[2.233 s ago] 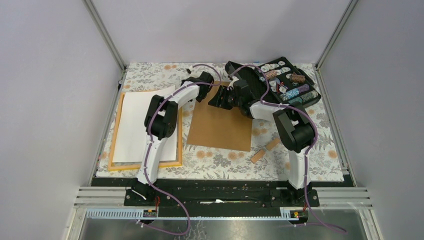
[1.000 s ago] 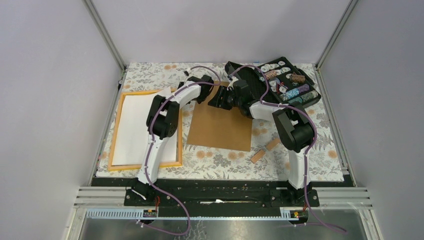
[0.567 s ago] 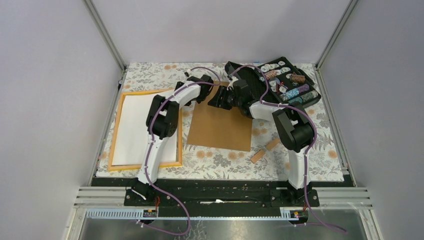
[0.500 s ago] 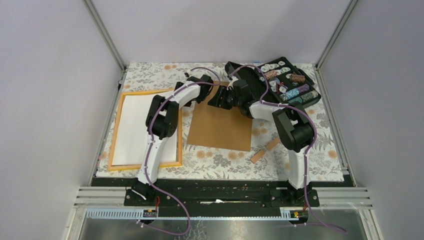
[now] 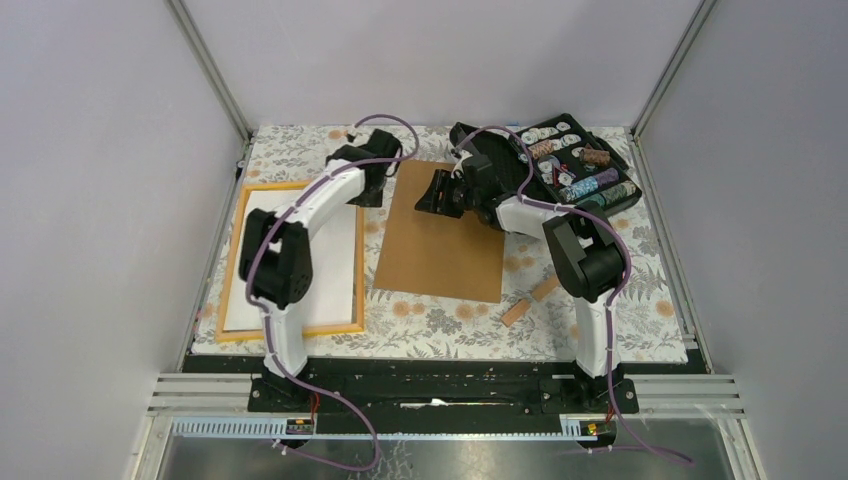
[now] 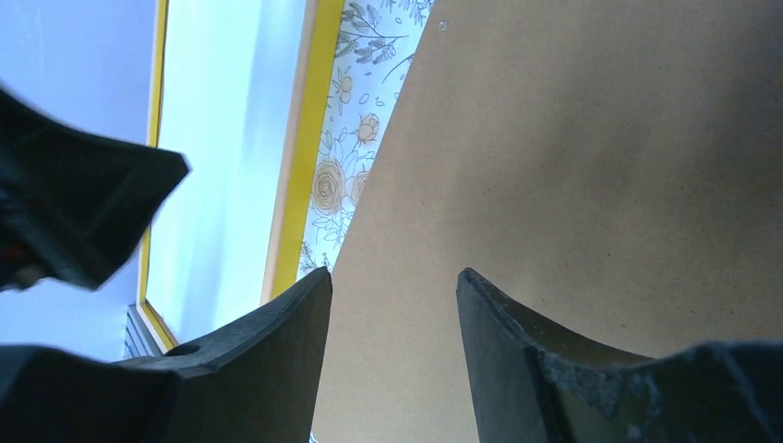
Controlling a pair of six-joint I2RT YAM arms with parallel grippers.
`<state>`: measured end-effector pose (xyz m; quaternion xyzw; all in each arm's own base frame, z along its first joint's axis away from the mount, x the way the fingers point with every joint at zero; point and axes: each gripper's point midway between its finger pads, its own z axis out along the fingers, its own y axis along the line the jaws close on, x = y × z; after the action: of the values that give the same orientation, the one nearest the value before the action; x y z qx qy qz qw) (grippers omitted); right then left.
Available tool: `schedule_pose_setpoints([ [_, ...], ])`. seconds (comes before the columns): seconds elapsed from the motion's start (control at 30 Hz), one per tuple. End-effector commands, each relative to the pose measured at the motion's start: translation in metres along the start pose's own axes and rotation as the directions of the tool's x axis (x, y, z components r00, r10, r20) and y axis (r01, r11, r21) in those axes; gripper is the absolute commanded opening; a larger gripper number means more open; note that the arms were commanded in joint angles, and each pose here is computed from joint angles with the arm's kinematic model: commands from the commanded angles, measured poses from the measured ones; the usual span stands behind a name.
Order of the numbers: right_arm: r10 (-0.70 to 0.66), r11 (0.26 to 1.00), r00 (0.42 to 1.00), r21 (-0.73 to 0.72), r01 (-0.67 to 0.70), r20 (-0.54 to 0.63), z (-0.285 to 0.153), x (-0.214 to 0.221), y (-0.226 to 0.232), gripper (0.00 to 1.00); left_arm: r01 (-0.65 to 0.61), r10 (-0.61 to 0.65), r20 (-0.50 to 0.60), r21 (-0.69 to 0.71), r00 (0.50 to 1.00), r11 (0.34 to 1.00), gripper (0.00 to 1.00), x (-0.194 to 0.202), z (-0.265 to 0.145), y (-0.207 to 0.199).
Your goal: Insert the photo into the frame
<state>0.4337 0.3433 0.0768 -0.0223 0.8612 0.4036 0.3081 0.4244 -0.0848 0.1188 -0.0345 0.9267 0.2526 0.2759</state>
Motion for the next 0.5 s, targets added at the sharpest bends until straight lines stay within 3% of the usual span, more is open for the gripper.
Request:
schedule_pose_setpoints([
  [0.0, 0.003, 0.998, 1.0, 0.068, -0.002, -0.01, -0.001, -0.004, -0.015, 0.6, 0.118, -0.134, 0.049, 0.241, 0.99, 0.963, 0.89, -0.017, -0.029, 0.01],
  [0.13, -0.009, 0.998, 1.0, 0.069, 0.01, -0.012, -0.001, -0.004, -0.015, 0.63, 0.153, -0.215, 0.103, 0.422, 0.971, 0.893, 0.96, -0.017, -0.055, 0.015],
  [0.27, -0.022, 0.998, 1.0, 0.064, 0.023, -0.017, -0.002, -0.003, -0.014, 0.71, 0.125, -0.258, 0.168, 0.556, 0.951, 0.822, 0.99, -0.02, -0.088, 0.015],
  [0.47, -0.093, 0.992, 0.996, 0.081, 0.093, -0.01, -0.008, -0.002, -0.007, 0.84, 0.044, -0.198, 0.178, 0.627, 0.964, 0.778, 0.99, -0.006, -0.098, 0.004],
])
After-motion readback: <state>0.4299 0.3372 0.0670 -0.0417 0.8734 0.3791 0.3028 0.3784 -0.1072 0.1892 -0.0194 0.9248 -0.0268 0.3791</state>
